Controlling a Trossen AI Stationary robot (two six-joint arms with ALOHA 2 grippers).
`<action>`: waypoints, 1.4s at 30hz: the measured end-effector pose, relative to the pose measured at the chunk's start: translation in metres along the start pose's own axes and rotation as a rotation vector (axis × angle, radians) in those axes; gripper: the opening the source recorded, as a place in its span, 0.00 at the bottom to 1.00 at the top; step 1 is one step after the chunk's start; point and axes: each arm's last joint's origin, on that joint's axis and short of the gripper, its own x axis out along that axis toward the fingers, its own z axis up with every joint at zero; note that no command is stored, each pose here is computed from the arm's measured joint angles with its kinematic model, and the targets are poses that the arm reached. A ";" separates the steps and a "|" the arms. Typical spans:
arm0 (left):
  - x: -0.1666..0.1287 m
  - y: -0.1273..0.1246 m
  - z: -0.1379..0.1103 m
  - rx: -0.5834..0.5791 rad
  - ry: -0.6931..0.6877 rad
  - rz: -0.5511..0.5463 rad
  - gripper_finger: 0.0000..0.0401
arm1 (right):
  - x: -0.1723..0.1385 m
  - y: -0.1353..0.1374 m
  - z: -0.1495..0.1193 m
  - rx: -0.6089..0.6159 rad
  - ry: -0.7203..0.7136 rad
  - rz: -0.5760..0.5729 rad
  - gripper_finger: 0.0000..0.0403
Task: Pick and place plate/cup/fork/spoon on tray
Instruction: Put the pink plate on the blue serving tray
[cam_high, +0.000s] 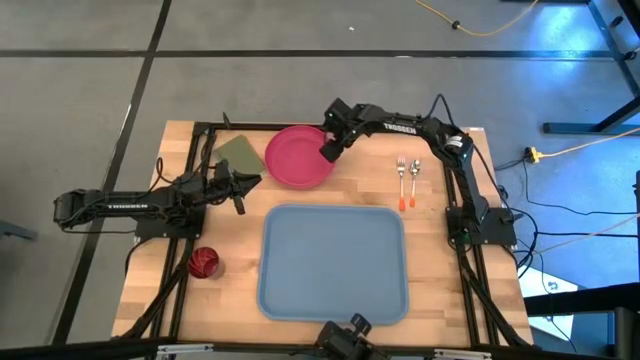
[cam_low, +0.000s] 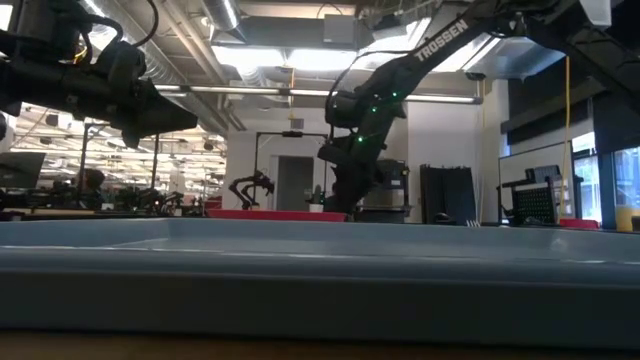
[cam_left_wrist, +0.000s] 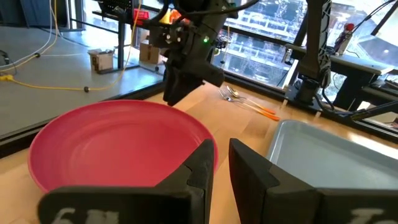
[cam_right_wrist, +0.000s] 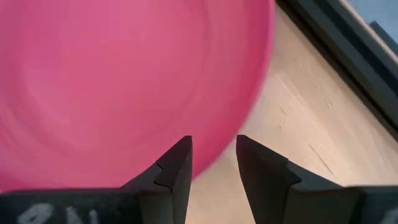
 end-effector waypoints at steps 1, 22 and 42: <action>0.000 0.000 0.000 0.000 0.000 0.000 0.10 | 0.001 0.000 -0.001 0.011 0.002 0.000 0.32; 0.000 0.000 0.000 0.000 0.000 0.000 0.10 | 0.010 0.035 -0.014 0.044 0.031 0.034 0.32; 0.000 0.000 0.000 -0.024 0.000 0.000 0.10 | 0.040 0.039 -0.018 0.104 0.024 0.008 0.33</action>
